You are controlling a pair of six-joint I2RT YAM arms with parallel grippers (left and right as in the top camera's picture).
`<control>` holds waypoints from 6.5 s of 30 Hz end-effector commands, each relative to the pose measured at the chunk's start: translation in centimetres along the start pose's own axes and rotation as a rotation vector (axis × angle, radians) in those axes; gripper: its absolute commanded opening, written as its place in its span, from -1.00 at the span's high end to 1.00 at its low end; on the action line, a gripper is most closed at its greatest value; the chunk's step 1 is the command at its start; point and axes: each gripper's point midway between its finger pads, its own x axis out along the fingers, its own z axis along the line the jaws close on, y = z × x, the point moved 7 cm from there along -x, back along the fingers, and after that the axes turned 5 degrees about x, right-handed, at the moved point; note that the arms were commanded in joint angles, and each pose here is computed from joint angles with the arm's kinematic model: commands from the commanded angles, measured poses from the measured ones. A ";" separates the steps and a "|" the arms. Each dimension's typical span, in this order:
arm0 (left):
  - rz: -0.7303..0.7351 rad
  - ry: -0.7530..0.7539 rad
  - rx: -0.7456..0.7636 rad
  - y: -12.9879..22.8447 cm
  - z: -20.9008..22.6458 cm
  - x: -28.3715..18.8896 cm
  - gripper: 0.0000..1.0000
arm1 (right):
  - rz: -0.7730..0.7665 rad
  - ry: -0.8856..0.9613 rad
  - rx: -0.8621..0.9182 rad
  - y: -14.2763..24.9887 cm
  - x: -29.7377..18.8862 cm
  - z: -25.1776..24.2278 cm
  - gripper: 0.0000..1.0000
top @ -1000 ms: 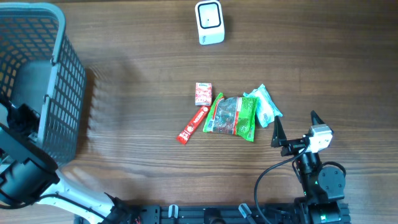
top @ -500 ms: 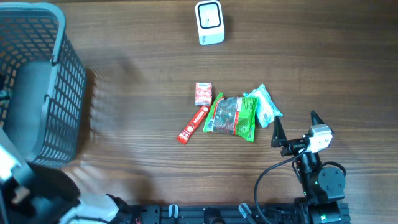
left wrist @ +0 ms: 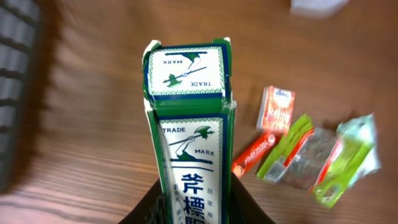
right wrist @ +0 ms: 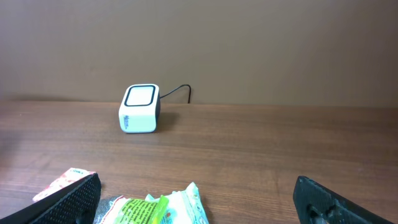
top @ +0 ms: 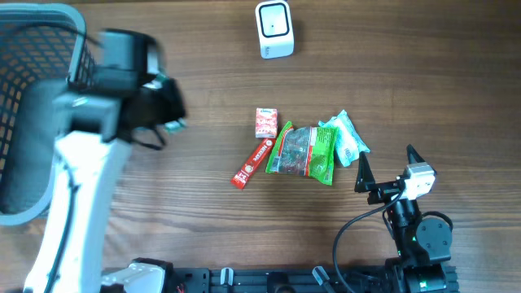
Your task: Scan the item barcode
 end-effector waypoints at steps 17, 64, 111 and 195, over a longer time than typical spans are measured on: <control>0.189 -0.017 0.068 5.9 -4.0 19.3 -0.16 | -0.008 -0.001 -0.013 -0.1 0.0 0.0 -1.00; -0.168 -0.088 -0.299 -2.3 8.0 9.4 -1.00 | -0.008 -0.001 -0.013 -0.1 0.0 0.0 -1.00; -0.168 -0.088 -0.299 -2.3 8.0 9.4 -1.00 | -0.008 -0.001 -0.013 -0.1 0.0 0.0 -0.99; -0.168 -0.088 -0.299 -2.3 8.0 9.4 -1.00 | 1.274 0.059 0.189 6.3 15.7 -2.2 0.16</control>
